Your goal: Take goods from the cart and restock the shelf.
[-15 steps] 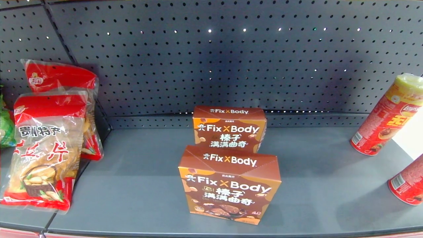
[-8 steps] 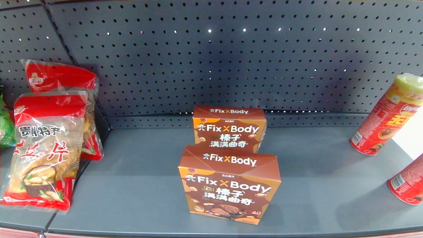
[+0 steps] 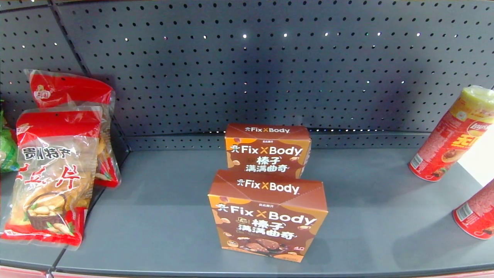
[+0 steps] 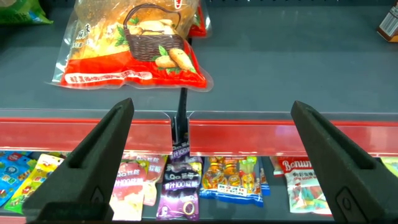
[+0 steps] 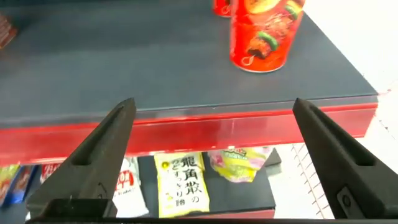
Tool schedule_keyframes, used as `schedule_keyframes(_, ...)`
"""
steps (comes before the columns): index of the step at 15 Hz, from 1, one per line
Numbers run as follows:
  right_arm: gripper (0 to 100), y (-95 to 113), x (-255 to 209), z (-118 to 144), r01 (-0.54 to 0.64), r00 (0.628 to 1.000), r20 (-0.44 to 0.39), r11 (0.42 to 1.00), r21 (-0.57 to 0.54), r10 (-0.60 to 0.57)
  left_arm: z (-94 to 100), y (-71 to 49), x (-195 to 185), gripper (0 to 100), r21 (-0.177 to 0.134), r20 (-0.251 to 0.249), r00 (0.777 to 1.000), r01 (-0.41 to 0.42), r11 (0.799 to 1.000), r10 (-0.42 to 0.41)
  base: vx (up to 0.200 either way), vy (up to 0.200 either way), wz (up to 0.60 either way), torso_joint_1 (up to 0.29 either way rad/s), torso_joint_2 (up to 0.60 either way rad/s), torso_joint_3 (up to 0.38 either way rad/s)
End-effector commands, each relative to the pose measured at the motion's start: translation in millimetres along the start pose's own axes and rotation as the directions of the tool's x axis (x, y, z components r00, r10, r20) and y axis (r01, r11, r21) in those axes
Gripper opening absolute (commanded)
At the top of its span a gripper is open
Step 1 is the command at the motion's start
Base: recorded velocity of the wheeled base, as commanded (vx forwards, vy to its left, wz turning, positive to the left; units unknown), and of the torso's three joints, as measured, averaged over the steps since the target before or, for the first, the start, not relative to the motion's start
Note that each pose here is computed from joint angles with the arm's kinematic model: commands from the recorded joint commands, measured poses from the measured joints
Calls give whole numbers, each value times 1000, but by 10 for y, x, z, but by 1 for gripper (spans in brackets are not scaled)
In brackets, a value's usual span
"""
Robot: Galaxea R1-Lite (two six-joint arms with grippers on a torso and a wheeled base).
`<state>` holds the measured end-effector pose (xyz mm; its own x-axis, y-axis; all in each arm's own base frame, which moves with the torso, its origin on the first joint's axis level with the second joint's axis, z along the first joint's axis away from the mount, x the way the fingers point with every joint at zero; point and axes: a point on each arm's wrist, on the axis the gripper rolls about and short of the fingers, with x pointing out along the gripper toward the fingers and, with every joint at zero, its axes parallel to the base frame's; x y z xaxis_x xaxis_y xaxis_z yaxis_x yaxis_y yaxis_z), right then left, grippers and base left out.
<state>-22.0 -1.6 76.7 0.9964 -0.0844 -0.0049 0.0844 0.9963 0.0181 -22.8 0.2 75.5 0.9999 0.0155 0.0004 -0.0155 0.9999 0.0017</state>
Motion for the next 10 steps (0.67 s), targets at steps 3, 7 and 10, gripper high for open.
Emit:
schedule_keyframes(3, 100, -2, -9, -8, 1, 1000, 6, 1000, 0, -1, 0, 0, 0, 100, 0, 0, 1000, -1, 1000, 1, 0, 0, 0, 0, 0, 0)
schedule_keyframes(7, 100, -3, -9, -8, 0, 1000, 6, 1000, -9, 0, 0, 0, 0, 100, 0, 0, 1000, -1, 1000, 1, 0, 0, 0, 0, 0, 0)
schedule_keyframes(10, 100, -3, -9, -8, 0, 1000, 6, 1000, -7, 0, 0, 0, 0, 100, 0, 0, 1000, -1, 1000, 1, 0, 0, 0, 0, 0, 0)
